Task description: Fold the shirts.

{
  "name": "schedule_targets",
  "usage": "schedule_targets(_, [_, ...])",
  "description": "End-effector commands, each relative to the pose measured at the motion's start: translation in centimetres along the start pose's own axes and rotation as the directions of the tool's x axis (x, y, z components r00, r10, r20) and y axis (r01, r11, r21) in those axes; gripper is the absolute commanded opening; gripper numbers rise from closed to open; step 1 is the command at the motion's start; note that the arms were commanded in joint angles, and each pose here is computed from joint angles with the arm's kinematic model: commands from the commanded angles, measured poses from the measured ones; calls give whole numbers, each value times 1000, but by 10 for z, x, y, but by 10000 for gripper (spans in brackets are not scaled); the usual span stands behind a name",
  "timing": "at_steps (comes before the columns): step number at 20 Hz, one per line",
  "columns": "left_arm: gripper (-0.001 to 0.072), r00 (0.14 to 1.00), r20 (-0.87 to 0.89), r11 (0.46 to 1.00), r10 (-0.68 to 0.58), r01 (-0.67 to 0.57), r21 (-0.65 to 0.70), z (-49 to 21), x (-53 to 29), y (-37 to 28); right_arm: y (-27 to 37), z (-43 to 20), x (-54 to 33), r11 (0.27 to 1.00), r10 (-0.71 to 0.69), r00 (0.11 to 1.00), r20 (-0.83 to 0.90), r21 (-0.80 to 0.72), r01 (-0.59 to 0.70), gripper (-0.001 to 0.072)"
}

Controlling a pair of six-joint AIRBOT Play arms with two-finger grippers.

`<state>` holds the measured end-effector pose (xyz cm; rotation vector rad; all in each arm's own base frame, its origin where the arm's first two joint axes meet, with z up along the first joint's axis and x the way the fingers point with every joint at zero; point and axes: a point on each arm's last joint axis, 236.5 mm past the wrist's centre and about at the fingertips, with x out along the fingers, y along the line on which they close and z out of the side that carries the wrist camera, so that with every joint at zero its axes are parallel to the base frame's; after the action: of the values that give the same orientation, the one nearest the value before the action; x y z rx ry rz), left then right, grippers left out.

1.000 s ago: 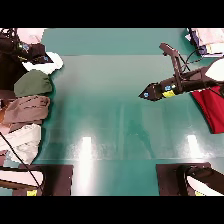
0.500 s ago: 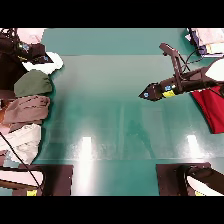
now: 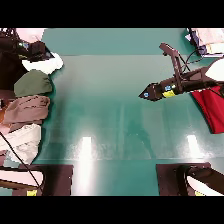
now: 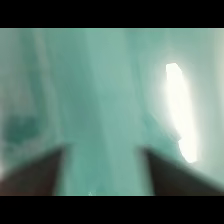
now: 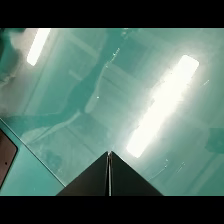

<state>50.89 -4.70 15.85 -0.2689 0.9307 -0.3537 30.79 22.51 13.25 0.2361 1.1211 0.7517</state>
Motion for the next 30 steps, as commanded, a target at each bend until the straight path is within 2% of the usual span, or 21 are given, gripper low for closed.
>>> schedule_targets(1, [676, 956, 205, 975, 212, -222, 30, 49, -5, 54, 0, 0, 0, 1000, 1, 1000, 0, -1, -1, 20])
schedule_targets(3, [677, 907, 244, 929, 343, -366, 54, 60, 2, 95, 2, -1, 1, 1000, 3, 1000, -3, -4, -3, 20])
schedule_targets(5, [677, 882, 231, 895, 411, -438, 80, 57, 26, 127, 3, -1, 1, 1000, 4, 1000, -1, -5, -4, 20])
schedule_targets(10, [678, 874, 172, 878, 455, -472, 76, 34, 91, 193, 2, 1, 1, 1000, 2, 1000, 7, 20, -2, 20])
schedule_targets(12, [678, 874, 157, 870, 459, -479, 120, 26, 111, 205, 2, 1, 1, 1000, 2, 1000, 7, 20, -2, 20])
schedule_targets(17, [675, 869, 180, 866, 462, -485, 124, 25, 129, 216, 2, 1, 1, 999, 2, 1000, 7, 38, -3, 20])
schedule_targets(18, [605, 867, 190, 865, 461, -487, 123, 27, 129, 217, 2, 1, 1, 999, 3, 1000, 6, 39, -3, 20])
schedule_targets(21, [131, 863, 205, 863, 461, -490, 122, 31, 128, 217, 2, 1, 1, 999, 3, 1000, 5, 39, -3, 20])
schedule_targets(22, [26, 864, 203, 864, 461, -489, 122, 31, 127, 216, 2, 1, 1, 999, 3, 1000, 5, 39, -3, 20])
schedule_targets(27, [24, 904, 221, 919, 367, -389, 62, 61, 103, 177, 1, 14, -3, 999, -6, 999, 53, 37, 4, 20])
schedule_targets(30, [23, 894, 382, 961, 235, -273, 48, 115, 35, 102, 8, 46, -30, 1000, -18, 987, 160, 1, 18, 19])
